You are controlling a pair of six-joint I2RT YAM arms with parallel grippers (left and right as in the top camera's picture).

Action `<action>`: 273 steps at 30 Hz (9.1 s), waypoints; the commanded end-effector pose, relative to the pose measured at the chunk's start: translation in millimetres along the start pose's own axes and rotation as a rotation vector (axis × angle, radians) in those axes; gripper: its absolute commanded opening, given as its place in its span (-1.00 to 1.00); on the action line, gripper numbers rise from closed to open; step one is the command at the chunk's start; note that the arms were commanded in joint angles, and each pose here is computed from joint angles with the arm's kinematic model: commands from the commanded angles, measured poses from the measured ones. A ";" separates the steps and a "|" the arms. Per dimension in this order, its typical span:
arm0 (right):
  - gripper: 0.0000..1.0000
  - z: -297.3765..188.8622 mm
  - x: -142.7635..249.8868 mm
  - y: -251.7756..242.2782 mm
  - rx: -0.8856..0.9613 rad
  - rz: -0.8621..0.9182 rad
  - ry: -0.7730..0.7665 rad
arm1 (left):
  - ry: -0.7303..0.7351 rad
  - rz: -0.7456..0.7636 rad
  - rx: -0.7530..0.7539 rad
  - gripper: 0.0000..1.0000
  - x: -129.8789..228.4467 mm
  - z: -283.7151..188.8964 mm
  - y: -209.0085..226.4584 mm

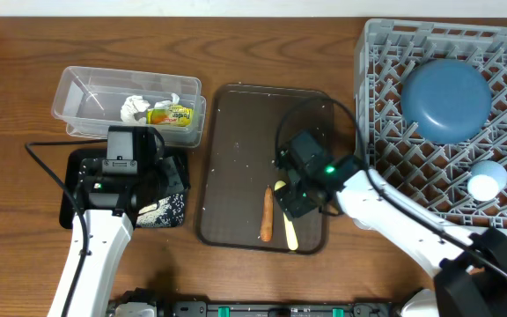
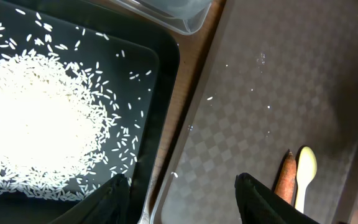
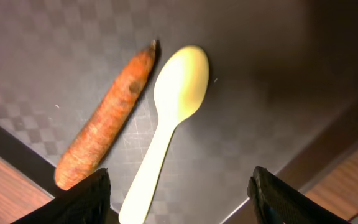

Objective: Sort waste into correct bins and load items into the dishwasher rack

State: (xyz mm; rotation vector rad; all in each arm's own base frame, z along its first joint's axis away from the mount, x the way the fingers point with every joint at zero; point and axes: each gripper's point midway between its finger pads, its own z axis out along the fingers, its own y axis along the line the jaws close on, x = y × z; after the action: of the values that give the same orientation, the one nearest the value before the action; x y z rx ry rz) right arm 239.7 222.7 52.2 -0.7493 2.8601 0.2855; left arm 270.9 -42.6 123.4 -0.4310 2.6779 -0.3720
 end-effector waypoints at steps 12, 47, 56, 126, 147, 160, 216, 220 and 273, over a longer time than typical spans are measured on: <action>0.29 56.3 43.6 7.8 0.074 0.111 0.218 | -0.011 0.002 -0.013 0.15 -3.4 -2.0 2.2; -0.95 44.9 75.4 -11.8 0.197 0.209 0.340 | -0.008 0.001 -0.014 0.15 -2.7 -2.0 2.5; -0.93 18.2 42.9 -7.7 0.166 0.211 0.202 | -0.008 0.001 -0.014 0.16 -2.7 -2.0 2.6; -0.13 66.4 11.4 -40.9 0.215 0.461 0.119 | -0.007 0.001 -0.014 0.15 -2.5 -2.0 2.5; -0.30 66.3 9.7 -33.2 0.167 0.467 0.126 | -0.007 0.001 -0.014 0.15 -2.5 -2.0 2.5; -0.28 5.5 -26.4 -33.0 0.084 0.418 -0.052 | -0.004 0.001 -0.015 0.15 -1.9 -2.0 2.8; -0.54 -147.7 -6.8 -188.9 0.140 0.555 -0.086 | -0.004 0.001 -0.015 0.15 -1.9 -2.0 2.8; -0.53 -133.0 -1.4 -194.5 0.157 0.562 -0.056 | -0.004 0.001 -0.015 0.15 -1.9 -2.0 2.8; -0.07 -121.1 -8.0 -205.8 0.160 0.554 -0.052 | 0.001 0.054 -0.014 0.31 -0.5 -1.8 1.8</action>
State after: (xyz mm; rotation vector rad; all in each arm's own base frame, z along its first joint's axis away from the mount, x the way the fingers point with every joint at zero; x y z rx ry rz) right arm 325.2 28.6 99.4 0.1050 3.0793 0.1217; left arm 269.1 -42.5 122.5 -0.4230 2.6870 -0.3682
